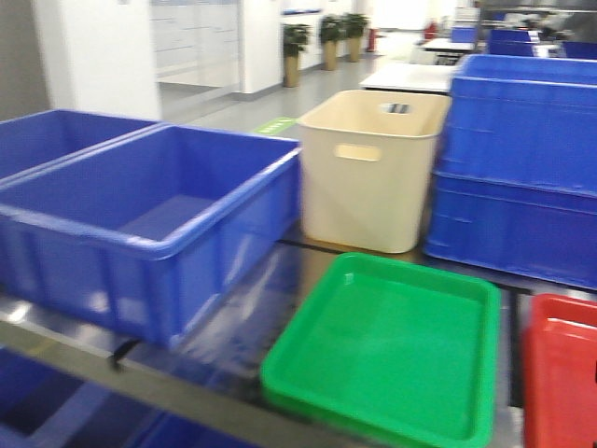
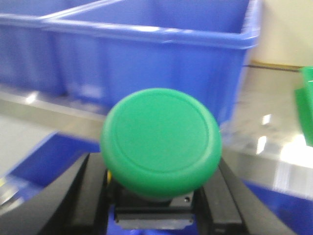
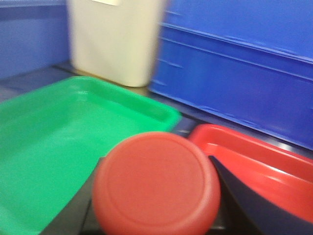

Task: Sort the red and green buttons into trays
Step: 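Drive the base to the green and red trays holding both buttons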

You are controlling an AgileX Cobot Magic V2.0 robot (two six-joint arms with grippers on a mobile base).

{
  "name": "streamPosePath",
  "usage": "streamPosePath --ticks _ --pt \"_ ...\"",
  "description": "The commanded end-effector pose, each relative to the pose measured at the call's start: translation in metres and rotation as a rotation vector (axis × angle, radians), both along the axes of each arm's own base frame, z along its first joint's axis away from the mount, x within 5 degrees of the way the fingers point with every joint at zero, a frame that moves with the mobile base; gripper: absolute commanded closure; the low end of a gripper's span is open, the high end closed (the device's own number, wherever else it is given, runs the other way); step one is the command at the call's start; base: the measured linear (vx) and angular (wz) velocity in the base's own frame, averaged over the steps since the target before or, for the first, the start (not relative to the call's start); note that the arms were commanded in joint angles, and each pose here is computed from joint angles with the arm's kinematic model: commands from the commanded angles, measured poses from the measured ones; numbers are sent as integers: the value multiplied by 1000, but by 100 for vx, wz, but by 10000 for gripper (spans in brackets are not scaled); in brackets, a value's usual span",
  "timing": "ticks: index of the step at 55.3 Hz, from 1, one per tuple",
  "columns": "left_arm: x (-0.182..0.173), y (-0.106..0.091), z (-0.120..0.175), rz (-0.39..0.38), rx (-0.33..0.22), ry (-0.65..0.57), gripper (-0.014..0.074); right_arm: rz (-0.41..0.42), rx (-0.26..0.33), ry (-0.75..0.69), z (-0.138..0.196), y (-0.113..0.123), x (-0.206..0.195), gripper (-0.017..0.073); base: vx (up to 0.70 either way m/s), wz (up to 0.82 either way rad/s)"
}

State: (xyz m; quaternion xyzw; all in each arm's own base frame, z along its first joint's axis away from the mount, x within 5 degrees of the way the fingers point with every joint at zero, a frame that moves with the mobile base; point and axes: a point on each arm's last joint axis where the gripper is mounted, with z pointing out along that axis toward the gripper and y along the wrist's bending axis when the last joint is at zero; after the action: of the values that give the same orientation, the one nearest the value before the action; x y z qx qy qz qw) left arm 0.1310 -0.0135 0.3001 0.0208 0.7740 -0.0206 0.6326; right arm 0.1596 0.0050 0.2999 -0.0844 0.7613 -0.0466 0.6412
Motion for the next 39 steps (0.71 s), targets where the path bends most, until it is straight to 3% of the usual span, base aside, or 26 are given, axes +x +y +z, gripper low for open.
streamPosePath --ticks 1,39 --pt "1 -5 14 -47 -21 -69 589 34 6 -108 20 3 1 568 21 -67" --pt "1 -5 14 -47 -21 -69 589 34 6 -108 20 3 1 568 15 -51"
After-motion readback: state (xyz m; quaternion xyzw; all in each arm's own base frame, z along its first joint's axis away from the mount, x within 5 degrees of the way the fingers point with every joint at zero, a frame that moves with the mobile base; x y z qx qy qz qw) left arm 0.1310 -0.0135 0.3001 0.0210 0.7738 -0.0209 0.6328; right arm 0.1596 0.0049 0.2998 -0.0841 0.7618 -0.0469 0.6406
